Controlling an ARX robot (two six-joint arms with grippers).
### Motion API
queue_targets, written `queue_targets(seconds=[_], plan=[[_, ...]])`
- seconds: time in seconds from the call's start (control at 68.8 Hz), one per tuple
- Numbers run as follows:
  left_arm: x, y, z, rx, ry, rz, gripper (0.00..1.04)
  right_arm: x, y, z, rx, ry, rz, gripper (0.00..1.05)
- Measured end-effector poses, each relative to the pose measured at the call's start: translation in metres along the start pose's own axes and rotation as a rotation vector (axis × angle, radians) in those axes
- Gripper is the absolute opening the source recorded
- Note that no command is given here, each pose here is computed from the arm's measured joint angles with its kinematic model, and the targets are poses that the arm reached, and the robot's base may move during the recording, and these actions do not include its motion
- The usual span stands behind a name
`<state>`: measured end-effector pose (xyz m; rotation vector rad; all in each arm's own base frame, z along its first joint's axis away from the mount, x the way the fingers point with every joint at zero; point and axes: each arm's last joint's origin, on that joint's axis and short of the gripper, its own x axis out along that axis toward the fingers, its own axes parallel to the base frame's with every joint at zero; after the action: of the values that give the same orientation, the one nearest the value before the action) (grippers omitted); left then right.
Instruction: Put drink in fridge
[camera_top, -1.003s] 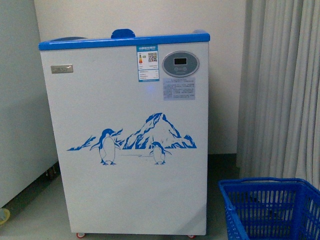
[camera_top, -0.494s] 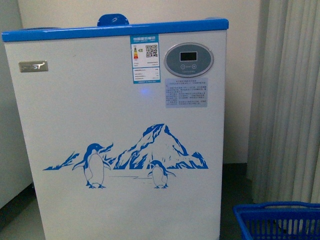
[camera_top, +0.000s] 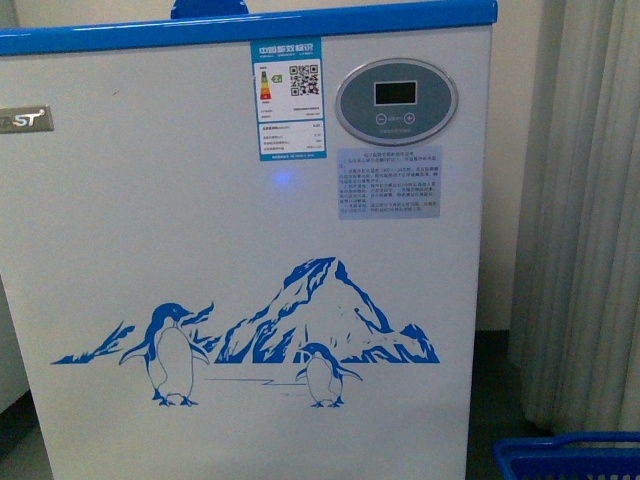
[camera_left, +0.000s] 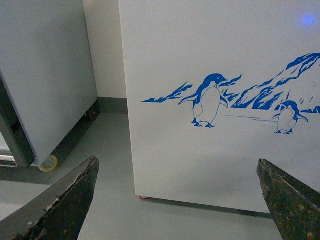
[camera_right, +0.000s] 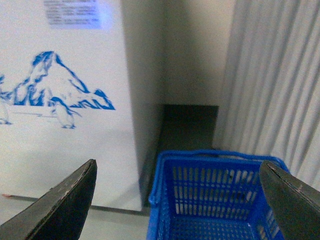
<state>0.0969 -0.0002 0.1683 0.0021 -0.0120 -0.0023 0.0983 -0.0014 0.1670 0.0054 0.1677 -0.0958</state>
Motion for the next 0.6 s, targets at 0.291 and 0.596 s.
queue_targets(seconds=[0.291, 0.596], plan=[[0.0, 0.0, 0.0, 0.0, 0.0, 0.0, 0.97, 0.121, -0.047, -0.026, -0.468, 0.606, -0.113, 0.97], [0.0, 0.0, 0.0, 0.0, 0.0, 0.0, 0.97, 0.199, -0.076, -0.132, -0.748, 0.945, 0.073, 0.97]])
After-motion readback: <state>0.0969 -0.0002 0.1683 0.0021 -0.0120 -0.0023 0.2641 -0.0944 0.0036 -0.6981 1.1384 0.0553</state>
